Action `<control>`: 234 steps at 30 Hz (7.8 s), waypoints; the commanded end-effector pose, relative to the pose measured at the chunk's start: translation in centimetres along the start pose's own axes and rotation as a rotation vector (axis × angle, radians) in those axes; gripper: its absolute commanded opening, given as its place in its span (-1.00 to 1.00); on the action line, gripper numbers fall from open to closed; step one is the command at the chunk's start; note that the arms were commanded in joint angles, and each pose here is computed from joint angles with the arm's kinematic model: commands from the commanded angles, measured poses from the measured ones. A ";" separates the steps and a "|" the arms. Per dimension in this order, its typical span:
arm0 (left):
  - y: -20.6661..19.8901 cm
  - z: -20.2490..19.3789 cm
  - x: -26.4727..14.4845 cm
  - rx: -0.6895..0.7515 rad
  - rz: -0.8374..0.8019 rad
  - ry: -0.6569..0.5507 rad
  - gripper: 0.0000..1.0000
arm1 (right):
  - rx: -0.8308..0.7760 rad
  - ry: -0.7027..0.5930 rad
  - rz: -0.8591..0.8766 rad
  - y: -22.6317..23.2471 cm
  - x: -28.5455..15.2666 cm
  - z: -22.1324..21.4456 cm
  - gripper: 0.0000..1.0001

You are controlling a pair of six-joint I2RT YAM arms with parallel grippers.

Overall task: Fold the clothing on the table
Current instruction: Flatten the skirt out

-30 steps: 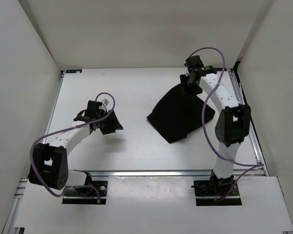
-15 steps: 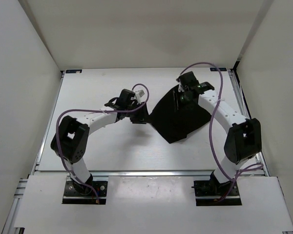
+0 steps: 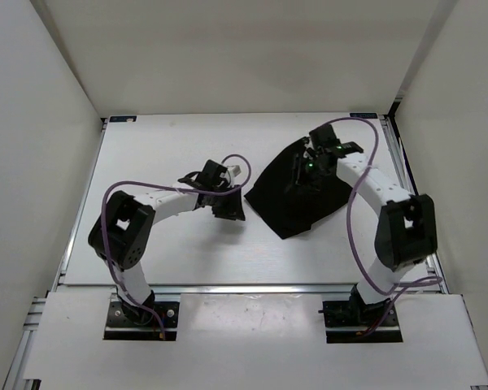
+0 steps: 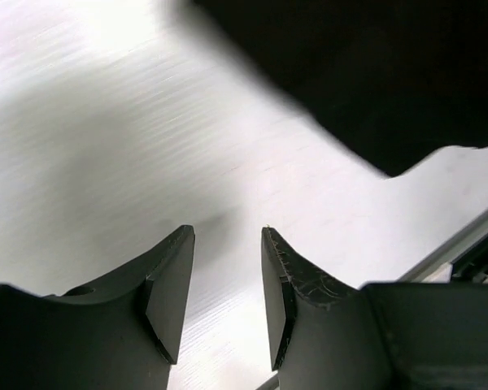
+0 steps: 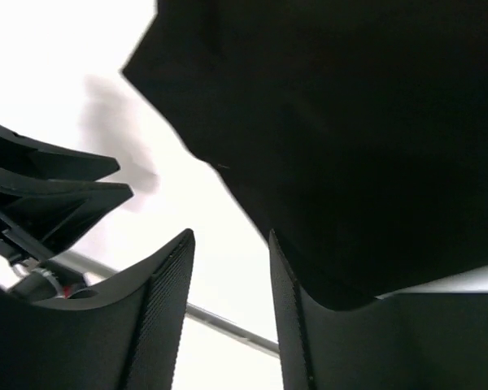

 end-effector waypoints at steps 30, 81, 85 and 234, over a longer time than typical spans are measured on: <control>5.3 0.3 -7.1 -0.114 -0.086 -0.178 -0.02 | 0.584 0.341 -0.151 3.7 12.3 -2.7 -0.20; 7.7 0.8 -7.9 -0.201 -0.103 -0.213 -0.09 | 0.576 0.308 -0.326 5.3 13.8 0.6 -0.29; 7.9 0.6 -7.8 -0.210 -0.103 -0.209 -0.07 | 0.576 0.314 -0.342 5.1 14.1 0.6 -0.32; -1.6 -4.3 -14.2 -0.035 -0.453 -0.054 -1.00 | -0.141 -0.031 -0.348 -3.2 -11.3 -14.1 -1.00</control>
Point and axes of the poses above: each gripper's point midway between its finger pads, its own x axis out along the fingers, its own y axis along the line the jaws close on, z = x × y, the point moved 7 cm from there along -x, back along the fingers, and after that the axes turned 6 degrees about -x, right-handed, at the moved point
